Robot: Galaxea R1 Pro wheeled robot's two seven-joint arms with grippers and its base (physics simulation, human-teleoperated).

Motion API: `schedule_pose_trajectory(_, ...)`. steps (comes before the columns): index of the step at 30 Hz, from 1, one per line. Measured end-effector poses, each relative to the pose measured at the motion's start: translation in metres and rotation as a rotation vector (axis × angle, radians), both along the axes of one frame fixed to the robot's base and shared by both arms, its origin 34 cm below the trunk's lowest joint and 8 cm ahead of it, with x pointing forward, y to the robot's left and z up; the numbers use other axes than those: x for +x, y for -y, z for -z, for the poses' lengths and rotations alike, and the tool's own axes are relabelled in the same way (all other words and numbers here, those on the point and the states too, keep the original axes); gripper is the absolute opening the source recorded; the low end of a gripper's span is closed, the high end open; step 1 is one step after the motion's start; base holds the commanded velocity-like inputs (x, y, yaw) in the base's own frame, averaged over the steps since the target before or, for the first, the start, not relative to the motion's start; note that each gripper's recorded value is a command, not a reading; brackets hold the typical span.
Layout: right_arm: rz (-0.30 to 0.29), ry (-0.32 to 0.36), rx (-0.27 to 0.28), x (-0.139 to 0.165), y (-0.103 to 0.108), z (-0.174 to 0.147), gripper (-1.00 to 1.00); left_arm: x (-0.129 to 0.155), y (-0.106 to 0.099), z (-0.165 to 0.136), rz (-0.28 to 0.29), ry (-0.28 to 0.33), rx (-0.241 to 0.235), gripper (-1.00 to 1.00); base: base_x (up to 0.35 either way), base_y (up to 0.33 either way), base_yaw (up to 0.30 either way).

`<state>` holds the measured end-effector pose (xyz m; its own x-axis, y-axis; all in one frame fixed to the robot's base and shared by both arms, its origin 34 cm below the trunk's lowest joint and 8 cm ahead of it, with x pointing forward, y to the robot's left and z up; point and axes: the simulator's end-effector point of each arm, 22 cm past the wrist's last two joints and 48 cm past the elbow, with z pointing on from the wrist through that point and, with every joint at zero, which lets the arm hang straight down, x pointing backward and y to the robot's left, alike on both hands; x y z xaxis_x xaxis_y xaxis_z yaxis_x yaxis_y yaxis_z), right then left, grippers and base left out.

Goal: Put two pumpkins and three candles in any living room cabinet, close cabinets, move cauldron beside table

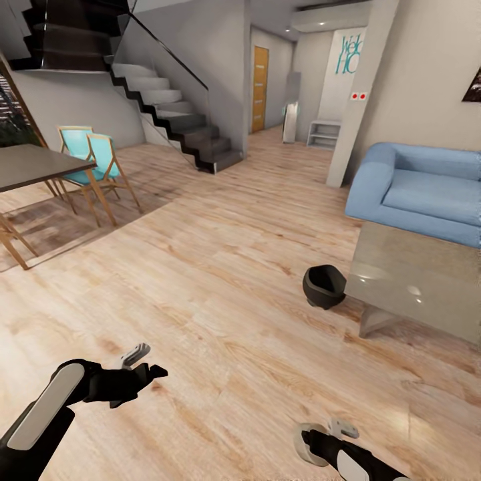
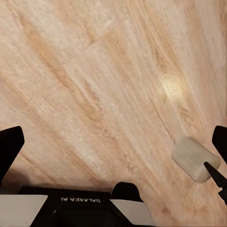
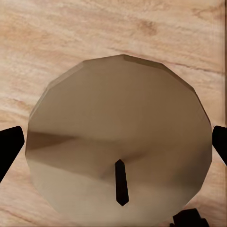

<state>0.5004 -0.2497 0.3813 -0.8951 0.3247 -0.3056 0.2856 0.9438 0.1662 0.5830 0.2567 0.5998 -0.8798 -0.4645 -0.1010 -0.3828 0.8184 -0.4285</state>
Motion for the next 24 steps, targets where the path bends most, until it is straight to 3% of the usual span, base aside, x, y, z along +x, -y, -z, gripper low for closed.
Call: schedule_pose_trajectory(24,0.0,-0.034,0.001,-0.013,-0.001,0.012,-1.0,-0.005,0.0,0.015,0.0,-0.035,0.0,1.0,0.0,0.0,-0.149)
